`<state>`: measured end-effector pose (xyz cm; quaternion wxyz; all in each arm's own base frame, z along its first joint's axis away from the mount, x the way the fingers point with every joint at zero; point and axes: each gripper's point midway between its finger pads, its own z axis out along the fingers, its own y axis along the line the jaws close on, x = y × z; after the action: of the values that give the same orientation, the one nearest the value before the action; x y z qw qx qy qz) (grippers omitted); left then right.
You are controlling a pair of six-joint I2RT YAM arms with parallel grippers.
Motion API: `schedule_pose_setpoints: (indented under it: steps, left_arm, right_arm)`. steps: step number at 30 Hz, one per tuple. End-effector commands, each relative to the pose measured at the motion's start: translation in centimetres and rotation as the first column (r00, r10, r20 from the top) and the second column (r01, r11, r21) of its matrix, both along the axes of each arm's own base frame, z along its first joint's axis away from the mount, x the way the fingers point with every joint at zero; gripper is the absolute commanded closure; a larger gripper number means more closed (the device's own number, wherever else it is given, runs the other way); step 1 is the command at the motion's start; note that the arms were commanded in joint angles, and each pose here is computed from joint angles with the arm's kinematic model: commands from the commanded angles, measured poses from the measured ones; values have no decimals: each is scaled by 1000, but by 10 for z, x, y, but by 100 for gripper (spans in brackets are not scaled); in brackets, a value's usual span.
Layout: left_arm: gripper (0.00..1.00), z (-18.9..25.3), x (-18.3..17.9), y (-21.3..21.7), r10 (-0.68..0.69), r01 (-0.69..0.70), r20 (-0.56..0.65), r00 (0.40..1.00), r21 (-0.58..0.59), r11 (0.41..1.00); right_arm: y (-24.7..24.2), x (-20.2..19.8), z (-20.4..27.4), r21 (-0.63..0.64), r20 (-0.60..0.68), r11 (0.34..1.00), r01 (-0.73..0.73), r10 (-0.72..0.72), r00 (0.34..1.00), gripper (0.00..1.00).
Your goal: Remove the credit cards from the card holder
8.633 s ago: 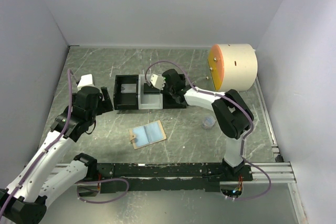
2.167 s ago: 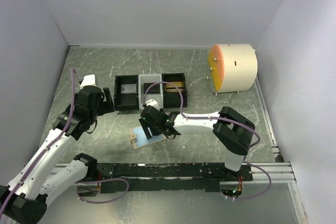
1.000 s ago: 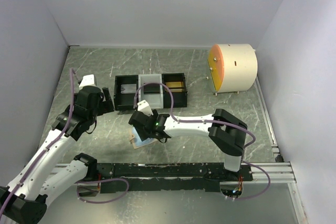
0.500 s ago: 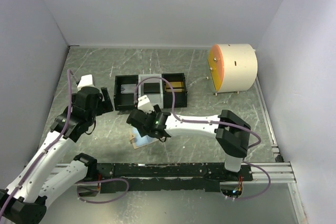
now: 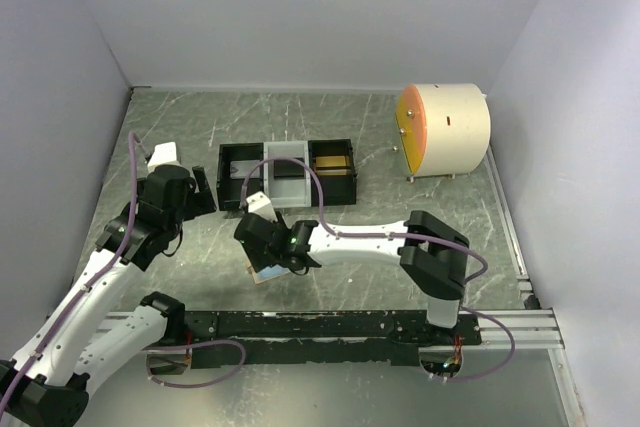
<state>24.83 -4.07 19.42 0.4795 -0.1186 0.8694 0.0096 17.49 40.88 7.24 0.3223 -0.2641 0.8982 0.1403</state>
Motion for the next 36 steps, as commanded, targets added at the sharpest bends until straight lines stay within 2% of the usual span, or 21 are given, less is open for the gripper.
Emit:
schedule_pose_setpoints:
  steps: [1, 12, 17, 24, 31, 36]
  left_arm:
    - [1, 3, -1, 4, 22, -22, 8, 1000, 5, 1000]
    - [1, 4, -1, 4, 20, -20, 13, 1000, 1, 1000]
    - [1, 4, -1, 4, 17, -17, 12, 1000, 1, 1000]
    - [1, 3, 0, 2, 10, -10, 9, 1000, 1, 1000]
    - [2, 2, 0, 2, 10, -10, 4, 1000, 3, 1000]
    - [2, 1, 1, 2, 9, -9, 2, 1000, 4, 1000]
  right_arm:
    - [-2, -6, -31, -26, -47, 1000, -3, 2, 999, 41]
    - [3, -18, -61, -54, -116, 997, -56, 50, 992, 26]
    - [-16, -10, -77, -164, -82, 986, -9, -4, 997, 25]
    - [-34, -5, -87, -251, -36, 967, 32, -42, 998, 36]
    - [-18, -9, -75, -164, -56, 986, 6, -15, 998, 49]
    - [-12, -4, -62, -131, -40, 991, 17, -22, 999, 50]
